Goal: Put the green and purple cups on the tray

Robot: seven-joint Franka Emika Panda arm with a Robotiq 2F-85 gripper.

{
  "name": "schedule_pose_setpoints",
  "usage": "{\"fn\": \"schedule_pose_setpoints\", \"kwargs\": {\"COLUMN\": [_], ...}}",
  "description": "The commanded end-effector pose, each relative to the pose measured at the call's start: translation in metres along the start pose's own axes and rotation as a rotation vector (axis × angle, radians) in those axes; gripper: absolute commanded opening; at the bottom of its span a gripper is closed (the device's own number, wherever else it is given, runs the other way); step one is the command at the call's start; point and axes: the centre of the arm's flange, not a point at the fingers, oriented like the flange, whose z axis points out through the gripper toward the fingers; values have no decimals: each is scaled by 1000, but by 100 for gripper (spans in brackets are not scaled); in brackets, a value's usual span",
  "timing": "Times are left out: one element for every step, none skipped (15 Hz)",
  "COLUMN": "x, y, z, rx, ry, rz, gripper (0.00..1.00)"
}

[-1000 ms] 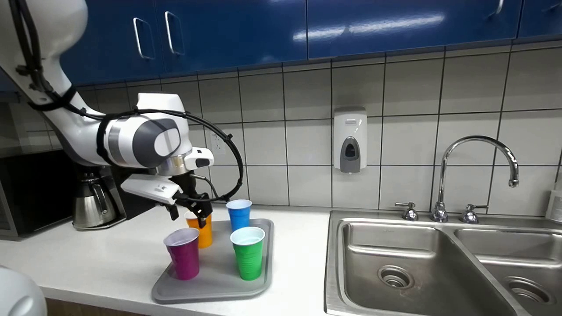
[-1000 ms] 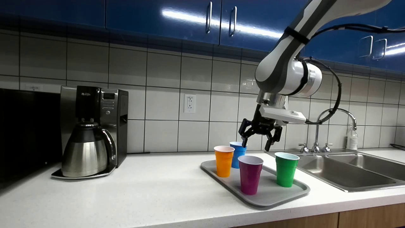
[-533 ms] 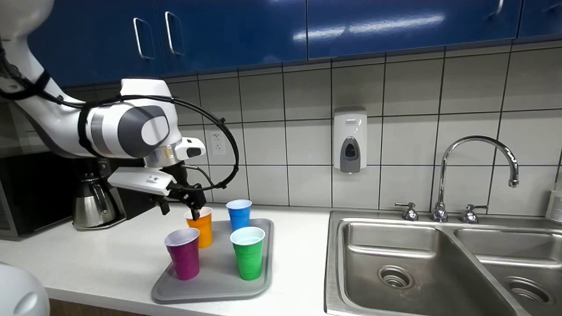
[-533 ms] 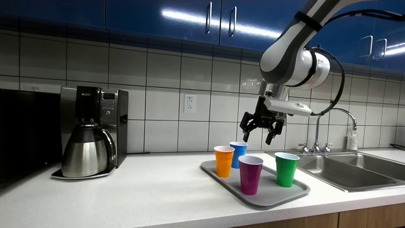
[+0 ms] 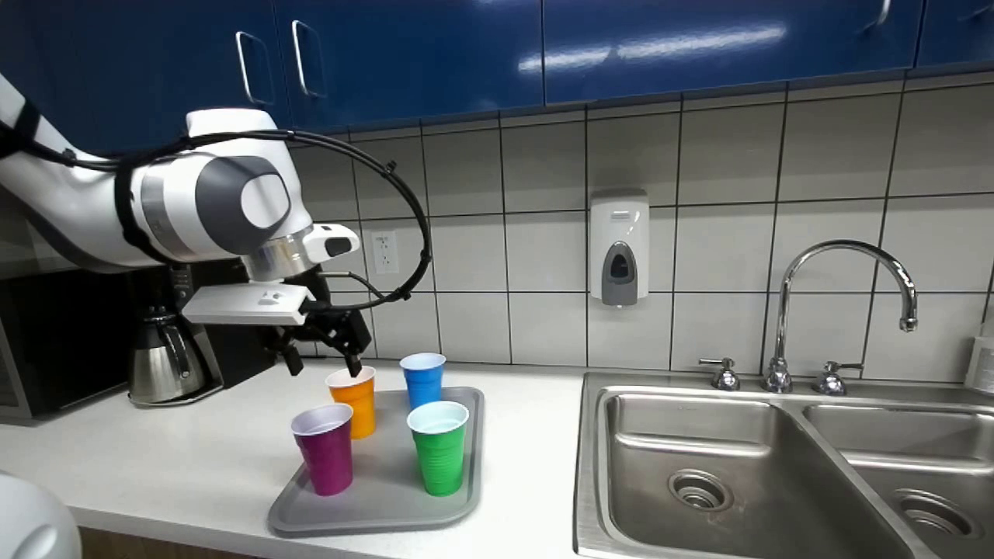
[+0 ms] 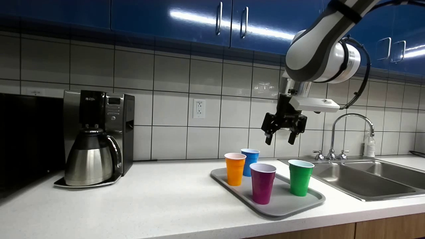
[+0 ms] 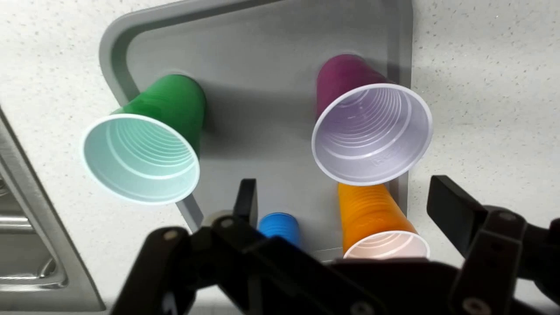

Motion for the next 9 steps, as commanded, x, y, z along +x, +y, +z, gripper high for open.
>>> {"fn": "schedule_pose_setpoints", "kwargs": {"x": [-16,-17,-17,-16,-5,-6,-6,-6,-6], "y": [9,10,11,13,7,9,10,11,12], "z": [-20,-22,-23,-23,-10,-11,-11,-11,-12], "rx": [-45,-52,-60,-69,-31,-35,-37,-38,-39], "ry": [0,-2,-3,-11,-7,-9,-11,-12,-13], "rz": [-28,-32,-27,-1,-14,-11,-9,-6,-6], "gripper": [100,100,100,100,100,100,100,100,100]}}
